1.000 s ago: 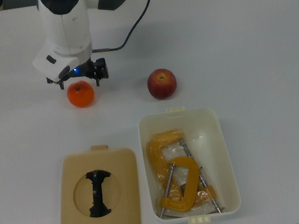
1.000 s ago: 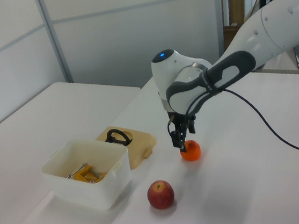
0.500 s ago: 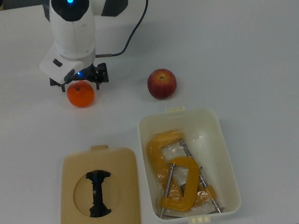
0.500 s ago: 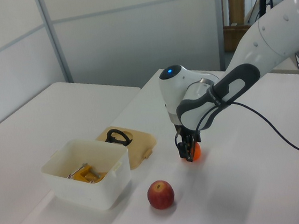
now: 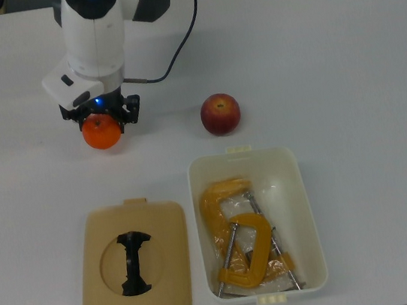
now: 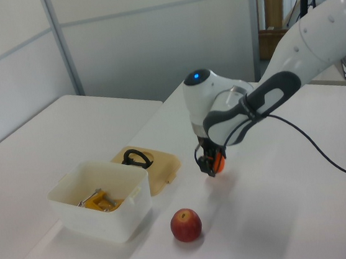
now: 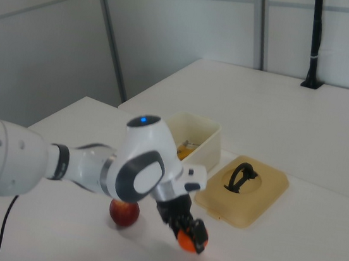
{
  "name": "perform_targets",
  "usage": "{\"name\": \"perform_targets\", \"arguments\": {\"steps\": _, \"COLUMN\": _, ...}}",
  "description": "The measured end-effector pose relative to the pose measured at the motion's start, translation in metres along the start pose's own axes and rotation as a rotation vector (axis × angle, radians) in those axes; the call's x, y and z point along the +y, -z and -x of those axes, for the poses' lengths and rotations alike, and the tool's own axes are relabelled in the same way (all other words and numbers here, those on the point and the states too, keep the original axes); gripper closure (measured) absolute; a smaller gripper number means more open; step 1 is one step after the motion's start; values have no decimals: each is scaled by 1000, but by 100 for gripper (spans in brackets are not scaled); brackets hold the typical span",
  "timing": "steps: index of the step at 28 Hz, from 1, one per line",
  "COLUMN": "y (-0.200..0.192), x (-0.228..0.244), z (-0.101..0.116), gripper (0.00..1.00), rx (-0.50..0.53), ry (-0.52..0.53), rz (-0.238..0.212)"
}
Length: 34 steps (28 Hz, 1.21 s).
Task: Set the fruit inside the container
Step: 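Carry the orange over the white container and release it inside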
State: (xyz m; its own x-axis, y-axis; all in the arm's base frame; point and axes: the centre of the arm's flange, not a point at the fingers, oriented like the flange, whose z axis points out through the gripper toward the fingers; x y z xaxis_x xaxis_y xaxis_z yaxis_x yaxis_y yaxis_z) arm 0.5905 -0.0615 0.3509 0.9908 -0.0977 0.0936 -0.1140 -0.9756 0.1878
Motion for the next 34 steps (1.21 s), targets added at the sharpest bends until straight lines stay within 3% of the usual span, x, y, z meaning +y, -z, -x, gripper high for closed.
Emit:
{"name": "perform_targets", "arguments": {"steps": 3, "y": 35, "x": 6, "z": -9, "gripper": 22, "rx": 36, "ry": -46, "rz": -29}}
{"name": "perform_targets", "arguments": {"steps": 10, "y": 141, "x": 10, "z": -44, "gripper": 22, "rx": 128, "ry": -176, "rz": -170}}
{"name": "perform_targets", "arguments": {"steps": 14, "y": 175, "x": -17, "z": -62, "gripper": 22, "rx": 176, "ry": -268, "rz": -212}}
{"name": "perform_targets", "arguments": {"steps": 17, "y": 178, "x": -51, "z": -73, "gripper": 22, "rx": 178, "ry": -311, "rz": -229}}
{"name": "perform_targets", "arguments": {"steps": 25, "y": 145, "x": -167, "z": -103, "gripper": 22, "rx": 220, "ry": -379, "rz": -187}}
{"name": "perform_targets", "arguments": {"steps": 30, "y": 125, "x": -210, "z": -108, "gripper": 22, "rx": 267, "ry": -406, "rz": -171}}
{"name": "perform_targets", "arguments": {"steps": 34, "y": 113, "x": -230, "z": -108, "gripper": 11, "rx": 286, "ry": -422, "rz": -139}}
